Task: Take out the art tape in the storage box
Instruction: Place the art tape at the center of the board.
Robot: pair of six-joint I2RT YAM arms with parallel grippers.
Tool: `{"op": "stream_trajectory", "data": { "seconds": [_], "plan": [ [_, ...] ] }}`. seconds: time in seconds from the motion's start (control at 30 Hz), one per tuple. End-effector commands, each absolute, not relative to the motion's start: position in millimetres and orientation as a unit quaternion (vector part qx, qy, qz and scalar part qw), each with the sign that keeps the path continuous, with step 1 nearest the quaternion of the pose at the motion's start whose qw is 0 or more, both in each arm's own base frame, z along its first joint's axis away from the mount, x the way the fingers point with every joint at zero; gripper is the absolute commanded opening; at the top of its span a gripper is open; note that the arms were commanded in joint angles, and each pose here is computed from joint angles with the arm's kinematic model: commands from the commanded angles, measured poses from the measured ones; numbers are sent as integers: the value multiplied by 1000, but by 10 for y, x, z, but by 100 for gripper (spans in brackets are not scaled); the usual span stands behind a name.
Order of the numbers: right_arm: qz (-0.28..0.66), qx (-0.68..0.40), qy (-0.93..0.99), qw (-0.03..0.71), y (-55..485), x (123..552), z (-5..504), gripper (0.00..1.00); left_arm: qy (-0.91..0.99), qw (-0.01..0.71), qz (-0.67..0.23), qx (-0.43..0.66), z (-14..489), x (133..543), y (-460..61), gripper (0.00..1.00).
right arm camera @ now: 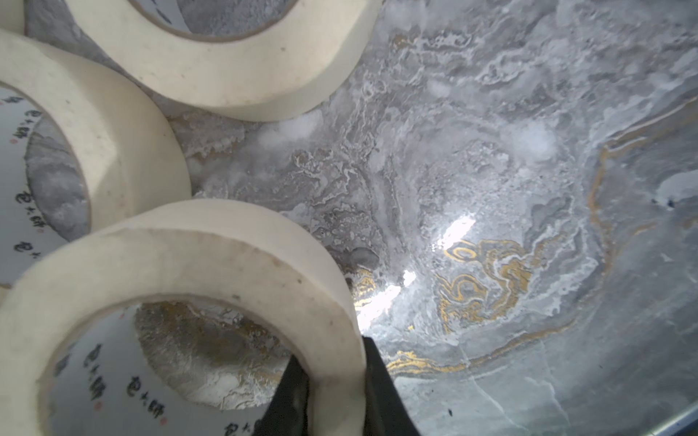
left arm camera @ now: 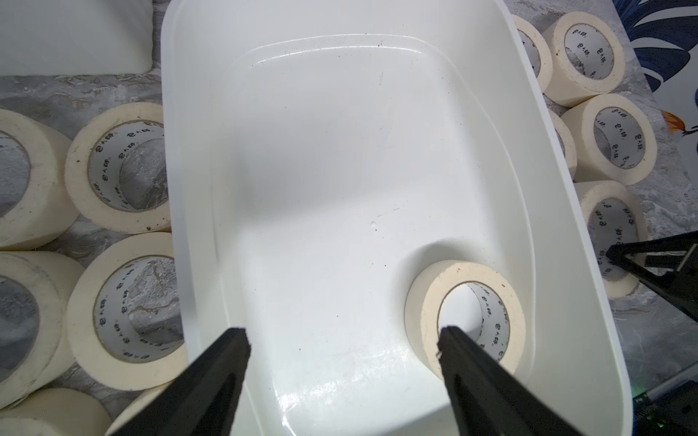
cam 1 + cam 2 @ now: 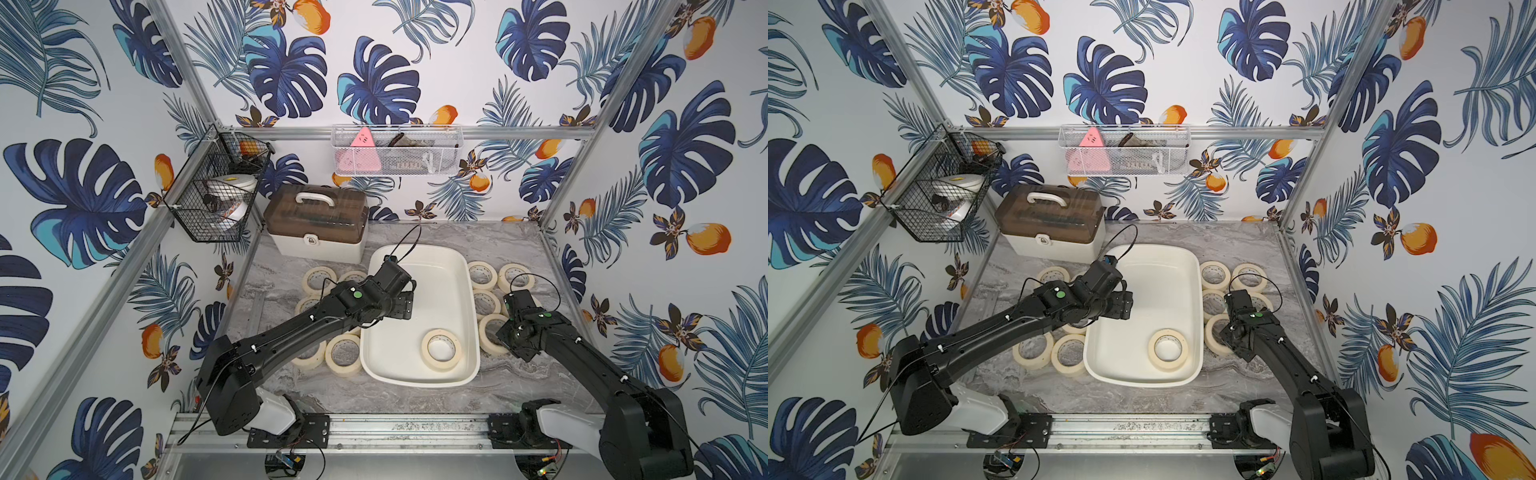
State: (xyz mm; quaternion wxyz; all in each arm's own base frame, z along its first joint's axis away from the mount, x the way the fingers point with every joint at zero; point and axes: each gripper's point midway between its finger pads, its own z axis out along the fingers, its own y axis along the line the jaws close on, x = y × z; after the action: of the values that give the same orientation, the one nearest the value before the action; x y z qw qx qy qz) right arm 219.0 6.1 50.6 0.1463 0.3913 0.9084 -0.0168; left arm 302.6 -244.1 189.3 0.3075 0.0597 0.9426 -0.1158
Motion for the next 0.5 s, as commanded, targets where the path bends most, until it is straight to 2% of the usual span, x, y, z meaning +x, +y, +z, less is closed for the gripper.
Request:
{"op": "stream_trajectory", "data": {
  "seconds": [0.0,0.23,0.47],
  "plan": [
    [-6,380,914,140,111,2197,485,0,940,316,-114,53,1925,3043,-2408,86],
    [-14,381,910,164,40,2177,678,0,940,316,-116,52,1924,3043,-2403,87],
    [-17,383,915,129,60,1974,606,0,940,316,-114,52,1921,3034,-2387,87]
  ]
}}
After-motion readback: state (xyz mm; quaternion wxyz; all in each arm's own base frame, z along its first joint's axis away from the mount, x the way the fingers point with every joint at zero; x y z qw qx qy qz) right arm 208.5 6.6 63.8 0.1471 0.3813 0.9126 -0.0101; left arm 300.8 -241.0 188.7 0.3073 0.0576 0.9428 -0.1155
